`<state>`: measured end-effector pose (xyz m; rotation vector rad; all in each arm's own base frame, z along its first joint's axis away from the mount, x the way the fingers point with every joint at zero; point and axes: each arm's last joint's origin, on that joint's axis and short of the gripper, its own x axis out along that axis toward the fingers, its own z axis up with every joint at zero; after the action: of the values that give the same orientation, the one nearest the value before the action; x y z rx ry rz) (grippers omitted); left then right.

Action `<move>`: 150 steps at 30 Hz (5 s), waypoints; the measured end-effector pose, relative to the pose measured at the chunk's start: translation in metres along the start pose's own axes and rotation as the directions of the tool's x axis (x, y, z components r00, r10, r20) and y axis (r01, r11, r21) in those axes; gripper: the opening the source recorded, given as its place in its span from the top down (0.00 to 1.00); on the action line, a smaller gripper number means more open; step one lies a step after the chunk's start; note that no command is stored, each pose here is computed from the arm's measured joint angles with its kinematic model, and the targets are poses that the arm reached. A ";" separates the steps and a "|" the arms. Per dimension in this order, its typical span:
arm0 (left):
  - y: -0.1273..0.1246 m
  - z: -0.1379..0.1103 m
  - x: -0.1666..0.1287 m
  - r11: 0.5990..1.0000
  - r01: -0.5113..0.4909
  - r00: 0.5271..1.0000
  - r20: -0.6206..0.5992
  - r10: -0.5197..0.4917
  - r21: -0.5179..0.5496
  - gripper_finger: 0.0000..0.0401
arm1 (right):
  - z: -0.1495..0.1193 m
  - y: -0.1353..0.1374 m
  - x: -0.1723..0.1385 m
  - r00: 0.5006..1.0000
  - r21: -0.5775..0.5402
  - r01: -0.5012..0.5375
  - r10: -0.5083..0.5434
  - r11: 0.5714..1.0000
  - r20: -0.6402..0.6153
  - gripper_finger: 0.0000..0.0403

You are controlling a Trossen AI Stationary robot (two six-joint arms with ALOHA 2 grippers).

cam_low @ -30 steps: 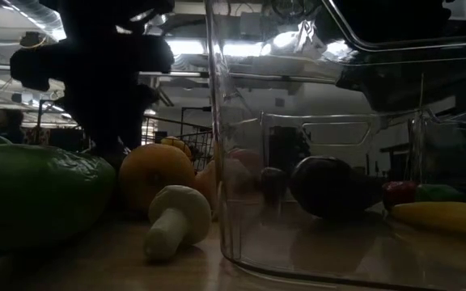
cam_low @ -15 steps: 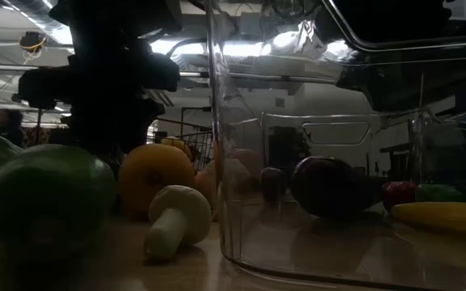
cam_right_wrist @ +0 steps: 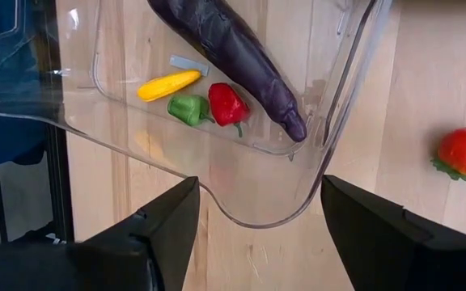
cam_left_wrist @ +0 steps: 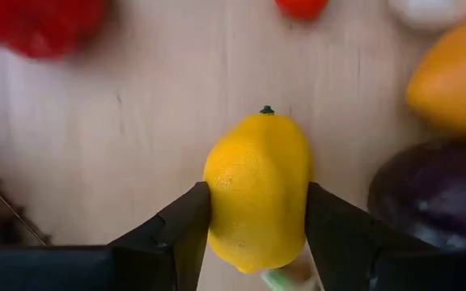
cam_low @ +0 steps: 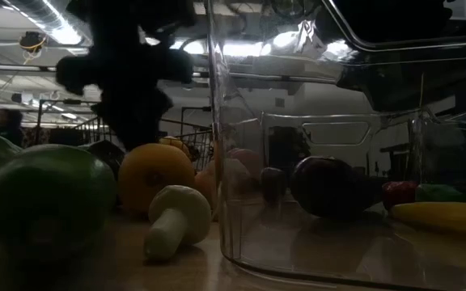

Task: Sort produce into baskets
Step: Put the yellow lemon into the wire basket, then put the small red tomato into the wire basket

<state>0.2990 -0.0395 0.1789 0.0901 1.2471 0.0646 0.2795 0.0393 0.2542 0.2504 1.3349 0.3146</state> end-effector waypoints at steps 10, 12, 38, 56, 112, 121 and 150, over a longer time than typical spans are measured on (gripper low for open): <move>0.028 0.045 -0.054 0.999 -0.022 0.997 0.067 0.025 -0.042 0.53 | 0.000 0.000 0.000 1.000 -0.004 0.000 0.000 1.000 -0.002 0.37; 0.037 0.051 -0.066 0.998 -0.060 0.996 0.065 0.062 -0.029 0.53 | 0.000 0.000 0.000 1.000 -0.009 0.000 0.000 1.000 -0.002 0.37; 0.157 0.011 -0.099 0.931 -0.286 0.921 -0.332 0.203 -0.225 0.53 | 0.000 -0.005 0.000 0.987 -0.010 0.161 -0.161 0.987 0.011 0.37; 0.156 0.011 -0.099 0.955 -0.254 0.925 -0.329 0.193 -0.154 0.33 | 0.000 -0.007 -0.001 0.972 -0.009 0.233 -0.233 0.972 0.019 0.37; 0.157 0.015 -0.098 0.889 -0.304 0.934 -0.289 0.208 -0.343 0.26 | -0.039 -0.090 0.071 0.896 -0.176 0.439 -0.413 0.881 0.165 0.37; 0.158 0.017 -0.097 0.890 -0.302 0.937 -0.275 0.213 -0.341 0.26 | -0.039 -0.091 0.074 0.896 -0.191 0.440 -0.413 0.878 0.164 0.53; 0.092 0.000 -0.171 0.879 -0.220 0.975 -0.063 0.213 -0.424 0.27 | 0.027 -0.066 -0.017 0.739 -0.273 0.673 -0.603 0.688 0.301 0.72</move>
<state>0.2445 0.0349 0.3492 -0.1558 1.2077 0.5352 0.3078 -0.0279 0.2524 -0.5037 1.0668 -0.0683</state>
